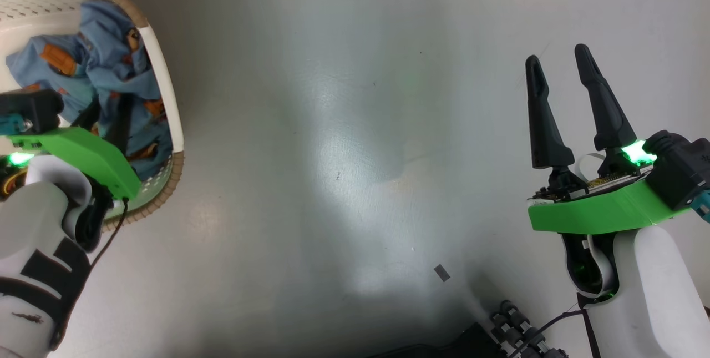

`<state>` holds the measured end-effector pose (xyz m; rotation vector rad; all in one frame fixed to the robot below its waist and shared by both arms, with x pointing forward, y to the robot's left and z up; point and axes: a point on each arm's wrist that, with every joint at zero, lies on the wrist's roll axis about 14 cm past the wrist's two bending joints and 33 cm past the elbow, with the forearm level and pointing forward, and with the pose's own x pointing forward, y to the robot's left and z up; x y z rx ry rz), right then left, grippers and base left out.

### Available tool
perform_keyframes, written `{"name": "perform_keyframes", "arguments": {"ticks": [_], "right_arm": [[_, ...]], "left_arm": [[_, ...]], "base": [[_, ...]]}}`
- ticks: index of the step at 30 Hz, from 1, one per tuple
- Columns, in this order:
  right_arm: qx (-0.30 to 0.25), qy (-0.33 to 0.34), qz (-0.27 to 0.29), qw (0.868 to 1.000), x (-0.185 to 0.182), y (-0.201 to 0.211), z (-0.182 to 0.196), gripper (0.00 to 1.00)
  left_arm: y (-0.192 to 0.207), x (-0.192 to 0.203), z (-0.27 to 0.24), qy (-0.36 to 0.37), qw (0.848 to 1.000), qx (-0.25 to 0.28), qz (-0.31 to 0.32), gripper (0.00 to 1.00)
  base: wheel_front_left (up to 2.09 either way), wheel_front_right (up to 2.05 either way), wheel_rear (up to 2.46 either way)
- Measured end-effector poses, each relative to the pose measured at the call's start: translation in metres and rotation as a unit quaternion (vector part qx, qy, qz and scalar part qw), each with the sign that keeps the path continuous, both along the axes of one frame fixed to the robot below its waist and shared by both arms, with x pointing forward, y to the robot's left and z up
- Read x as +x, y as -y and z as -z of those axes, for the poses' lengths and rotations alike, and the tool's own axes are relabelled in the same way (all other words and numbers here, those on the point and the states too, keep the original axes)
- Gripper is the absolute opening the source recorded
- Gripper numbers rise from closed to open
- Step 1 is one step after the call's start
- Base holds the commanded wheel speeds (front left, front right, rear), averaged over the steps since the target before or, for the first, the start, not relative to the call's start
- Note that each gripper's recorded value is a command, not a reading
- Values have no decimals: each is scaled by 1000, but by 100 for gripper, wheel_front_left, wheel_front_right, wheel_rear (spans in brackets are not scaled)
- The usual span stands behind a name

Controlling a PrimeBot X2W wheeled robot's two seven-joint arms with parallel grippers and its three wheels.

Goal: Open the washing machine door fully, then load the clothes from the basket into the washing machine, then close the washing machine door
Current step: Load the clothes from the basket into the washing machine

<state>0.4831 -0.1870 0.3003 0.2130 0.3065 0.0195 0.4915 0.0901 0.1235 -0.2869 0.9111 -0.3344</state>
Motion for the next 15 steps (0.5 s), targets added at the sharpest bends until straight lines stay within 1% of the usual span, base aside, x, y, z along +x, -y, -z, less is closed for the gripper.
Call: {"name": "perform_keyframes", "arguments": {"ticks": [1, 7, 12, 15], "right_arm": [[0, 0, 0, 1000, 0, 0, 0, 100], [-2, 7, -2, 1000, 2, -1, -6, 100], [-1, 17, -3, 1000, 4, -2, -14, 100], [0, 25, -3, 1000, 6, -3, -21, 100]], "left_arm": [[1, 2, -1, 1, 1000, -4, -4, 0], [2, 9, -10, 7, 1000, -13, -11, 0], [-3, 16, -21, 15, 999, -16, -28, 0], [-10, 27, -34, 30, 998, -20, -52, 0]], "base": [[0, 0, 0], [0, 0, 0], [0, 0, 0], [0, 0, 0]]}}
